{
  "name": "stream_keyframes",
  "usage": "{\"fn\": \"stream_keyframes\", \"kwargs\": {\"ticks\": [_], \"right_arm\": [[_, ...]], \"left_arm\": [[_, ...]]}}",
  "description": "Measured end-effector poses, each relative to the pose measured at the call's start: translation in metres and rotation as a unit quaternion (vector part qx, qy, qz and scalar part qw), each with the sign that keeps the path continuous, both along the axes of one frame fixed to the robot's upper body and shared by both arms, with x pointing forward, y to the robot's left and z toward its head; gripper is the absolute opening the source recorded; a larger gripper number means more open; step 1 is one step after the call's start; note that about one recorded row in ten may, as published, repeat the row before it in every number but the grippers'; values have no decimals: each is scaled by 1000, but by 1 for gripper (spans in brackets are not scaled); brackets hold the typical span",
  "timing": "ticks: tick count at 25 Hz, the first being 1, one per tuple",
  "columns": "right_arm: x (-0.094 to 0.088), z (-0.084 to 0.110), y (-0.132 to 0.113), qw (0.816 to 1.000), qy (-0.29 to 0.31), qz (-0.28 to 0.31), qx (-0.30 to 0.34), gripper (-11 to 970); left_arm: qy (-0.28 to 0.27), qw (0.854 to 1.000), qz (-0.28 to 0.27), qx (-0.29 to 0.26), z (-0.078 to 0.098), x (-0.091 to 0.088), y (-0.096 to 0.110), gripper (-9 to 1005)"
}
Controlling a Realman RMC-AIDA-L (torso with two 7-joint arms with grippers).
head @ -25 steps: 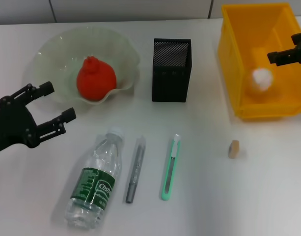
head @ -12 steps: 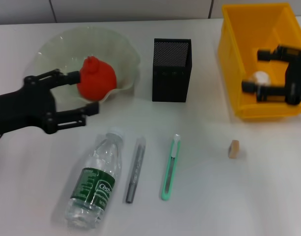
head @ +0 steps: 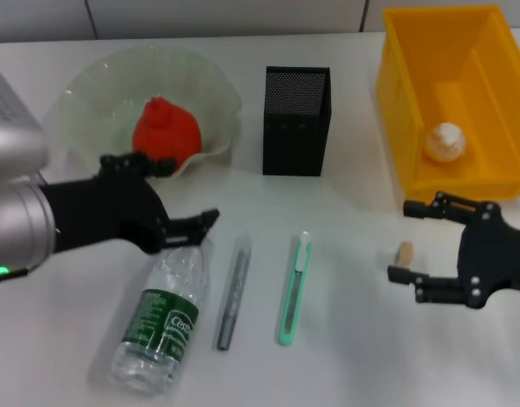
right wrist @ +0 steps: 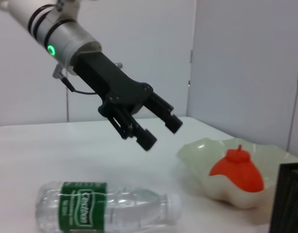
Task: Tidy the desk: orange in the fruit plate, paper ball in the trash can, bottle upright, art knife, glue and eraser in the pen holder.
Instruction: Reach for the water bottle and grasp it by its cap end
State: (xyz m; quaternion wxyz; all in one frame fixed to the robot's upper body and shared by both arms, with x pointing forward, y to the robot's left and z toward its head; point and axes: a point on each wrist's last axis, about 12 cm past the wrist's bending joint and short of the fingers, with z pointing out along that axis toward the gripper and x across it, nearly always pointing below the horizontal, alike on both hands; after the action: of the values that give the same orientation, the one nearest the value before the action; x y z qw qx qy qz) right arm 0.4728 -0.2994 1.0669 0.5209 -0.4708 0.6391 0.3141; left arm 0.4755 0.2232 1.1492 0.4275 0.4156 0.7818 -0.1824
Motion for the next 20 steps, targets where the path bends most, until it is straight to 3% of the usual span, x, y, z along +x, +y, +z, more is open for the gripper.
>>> {"fn": "stream_keyframes", "kwargs": {"ticks": [5, 6, 11, 20], "right_arm": [[-4, -11, 6, 1000, 13, 6, 8, 825], [-4, -13, 7, 1000, 16, 6, 7, 825], [-5, -15, 7, 1000, 20, 4, 4, 825], [-7, -20, 7, 1000, 18, 6, 1, 824]], "left_arm": [[47, 997, 46, 37, -3, -2, -16, 837], [62, 993, 78, 64, -7, 0, -27, 837], [77, 987, 111, 88, -15, 3, -44, 837], [95, 984, 121, 87, -31, 13, -56, 836]]}}
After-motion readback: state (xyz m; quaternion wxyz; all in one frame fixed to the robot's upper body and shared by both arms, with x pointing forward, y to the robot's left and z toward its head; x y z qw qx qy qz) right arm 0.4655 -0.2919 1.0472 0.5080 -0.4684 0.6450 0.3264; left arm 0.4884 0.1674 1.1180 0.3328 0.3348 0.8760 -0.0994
